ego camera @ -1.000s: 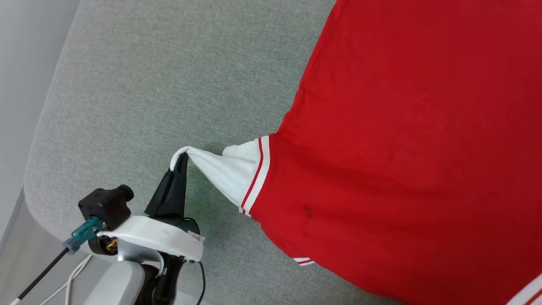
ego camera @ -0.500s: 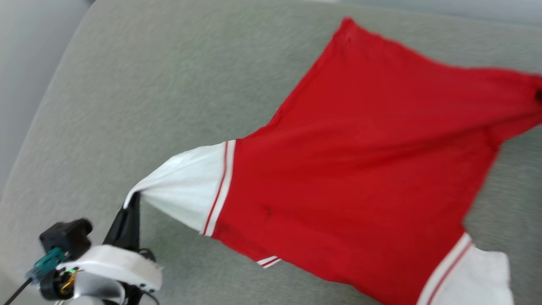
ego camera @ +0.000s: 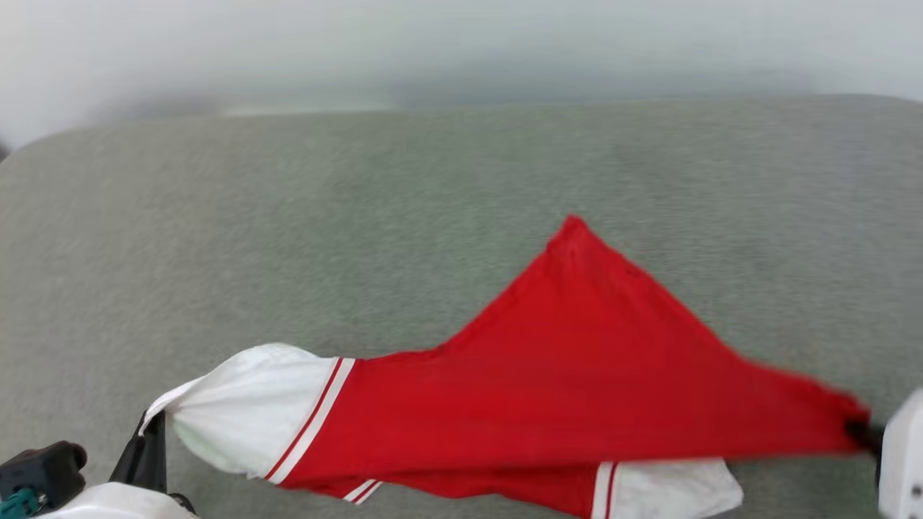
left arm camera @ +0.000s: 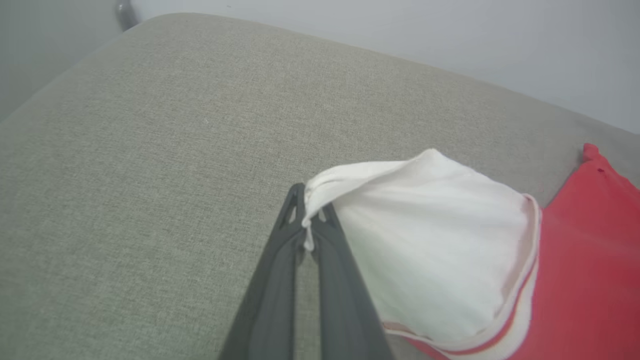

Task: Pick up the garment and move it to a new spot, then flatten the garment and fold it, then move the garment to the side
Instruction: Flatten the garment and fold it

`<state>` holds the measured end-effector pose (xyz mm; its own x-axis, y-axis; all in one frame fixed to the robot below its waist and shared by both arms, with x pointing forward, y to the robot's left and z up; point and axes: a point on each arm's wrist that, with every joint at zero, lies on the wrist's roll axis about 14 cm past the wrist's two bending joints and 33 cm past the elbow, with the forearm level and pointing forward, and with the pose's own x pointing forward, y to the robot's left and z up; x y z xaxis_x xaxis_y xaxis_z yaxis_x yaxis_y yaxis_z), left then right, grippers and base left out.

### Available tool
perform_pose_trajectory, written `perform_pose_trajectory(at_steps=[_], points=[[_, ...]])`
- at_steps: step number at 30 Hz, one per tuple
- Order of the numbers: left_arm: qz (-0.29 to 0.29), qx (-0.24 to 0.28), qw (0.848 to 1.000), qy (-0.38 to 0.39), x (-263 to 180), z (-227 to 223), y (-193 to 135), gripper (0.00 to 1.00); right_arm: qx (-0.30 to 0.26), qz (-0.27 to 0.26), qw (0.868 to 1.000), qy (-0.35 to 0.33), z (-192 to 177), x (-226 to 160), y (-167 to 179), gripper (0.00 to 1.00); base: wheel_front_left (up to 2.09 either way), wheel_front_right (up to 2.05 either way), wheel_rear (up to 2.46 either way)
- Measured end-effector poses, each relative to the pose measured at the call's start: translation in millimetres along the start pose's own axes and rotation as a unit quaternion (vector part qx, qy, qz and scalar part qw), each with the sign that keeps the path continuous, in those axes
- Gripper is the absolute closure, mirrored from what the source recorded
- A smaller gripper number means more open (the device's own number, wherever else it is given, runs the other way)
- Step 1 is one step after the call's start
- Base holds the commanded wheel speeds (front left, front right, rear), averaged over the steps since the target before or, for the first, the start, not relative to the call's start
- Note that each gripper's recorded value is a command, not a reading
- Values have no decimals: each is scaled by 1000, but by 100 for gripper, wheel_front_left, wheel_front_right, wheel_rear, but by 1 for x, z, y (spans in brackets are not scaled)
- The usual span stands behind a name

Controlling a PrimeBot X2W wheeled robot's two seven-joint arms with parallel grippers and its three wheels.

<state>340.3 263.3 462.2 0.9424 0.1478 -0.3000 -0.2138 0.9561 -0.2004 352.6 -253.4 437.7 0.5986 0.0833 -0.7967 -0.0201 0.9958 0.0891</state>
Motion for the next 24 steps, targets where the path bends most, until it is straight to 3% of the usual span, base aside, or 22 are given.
perform_pose_trajectory(at_steps=[4,8,9,10,11,15,19,24], points=[[-27,9,1000,0,5,5,-16,100,66,-10,997,42,-71,-19,-2,100,0,0,0],[-44,11,999,0,9,7,-30,100,112,-4,991,72,-115,-23,9,100,0,0,0],[-50,12,999,1,10,8,-33,100,120,0,990,68,-119,-23,12,64,0,0,0],[-55,12,998,0,11,9,-37,100,128,5,990,59,-118,-23,15,0,0,0,0],[-55,12,998,0,11,9,-37,100,128,5,990,59,-118,-23,15,0,0,0,0],[-67,18,998,5,13,10,-45,100,113,-24,989,-88,-62,-26,-4,0,0,0,0],[-74,19,997,6,14,12,-49,100,107,-46,968,-222,-4,-32,-18,0,0,0,0],[-86,14,996,-7,18,20,-56,100,92,-35,948,-304,48,-23,-13,0,0,0,0]])
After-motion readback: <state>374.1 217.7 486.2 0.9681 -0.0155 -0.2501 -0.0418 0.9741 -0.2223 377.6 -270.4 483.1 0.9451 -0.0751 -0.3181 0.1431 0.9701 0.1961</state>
